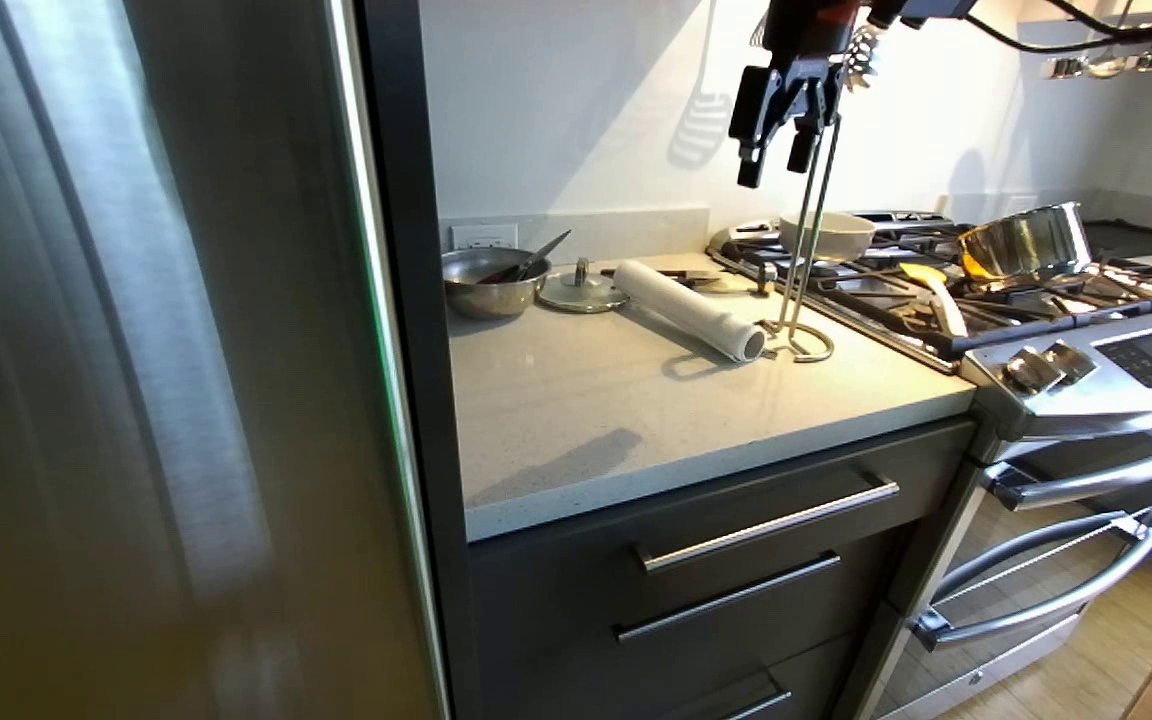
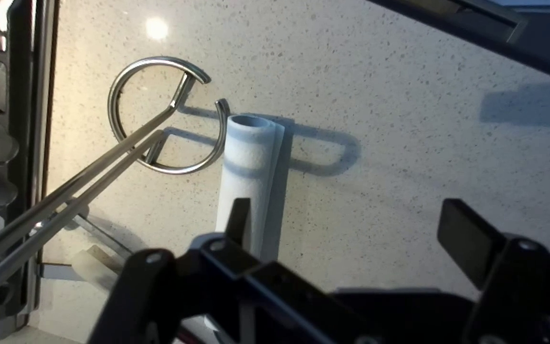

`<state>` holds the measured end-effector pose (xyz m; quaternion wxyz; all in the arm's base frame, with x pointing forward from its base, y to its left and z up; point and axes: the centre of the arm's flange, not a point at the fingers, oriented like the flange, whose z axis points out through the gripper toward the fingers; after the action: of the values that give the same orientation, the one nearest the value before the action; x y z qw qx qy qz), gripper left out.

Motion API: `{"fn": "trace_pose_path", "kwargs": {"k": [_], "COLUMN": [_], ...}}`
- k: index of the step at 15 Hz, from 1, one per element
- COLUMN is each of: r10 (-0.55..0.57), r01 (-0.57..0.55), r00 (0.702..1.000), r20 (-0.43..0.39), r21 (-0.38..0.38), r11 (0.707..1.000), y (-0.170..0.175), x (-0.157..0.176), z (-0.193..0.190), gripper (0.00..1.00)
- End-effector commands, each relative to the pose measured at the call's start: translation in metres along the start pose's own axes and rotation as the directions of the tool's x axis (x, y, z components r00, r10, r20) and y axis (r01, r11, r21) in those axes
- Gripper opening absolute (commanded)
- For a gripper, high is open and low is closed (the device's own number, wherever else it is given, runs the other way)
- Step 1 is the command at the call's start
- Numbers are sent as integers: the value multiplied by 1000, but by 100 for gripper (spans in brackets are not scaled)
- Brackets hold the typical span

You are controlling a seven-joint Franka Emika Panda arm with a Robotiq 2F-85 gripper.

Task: Remove the paper towel from the stand and put it upright on the cupboard

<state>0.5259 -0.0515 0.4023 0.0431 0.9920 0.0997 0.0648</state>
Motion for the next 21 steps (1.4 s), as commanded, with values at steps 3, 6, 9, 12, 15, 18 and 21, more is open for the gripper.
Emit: {"fn": "trace_pose_path", "kwargs": {"k": [3, 6, 9, 12, 15, 18, 21], "r10": [156, 226, 219, 158, 91, 14, -12], "r01": [-153, -228, -221, -159, -91, -16, 11], "r00": [971, 953, 962, 985, 995, 994, 992], "r20": [-182, -203, -161, -63, 36, 110, 128], "r21": [29, 11, 2, -3, 13, 14, 9], "r11": [988, 974, 975, 987, 996, 1000, 1000], "y": [20, 17, 18, 19, 22, 21, 24], "x": [46, 69, 83, 77, 66, 53, 44], "z": [43, 62, 78, 89, 101, 120, 144], "gripper": [100, 100, 100, 100, 100, 100, 100]}}
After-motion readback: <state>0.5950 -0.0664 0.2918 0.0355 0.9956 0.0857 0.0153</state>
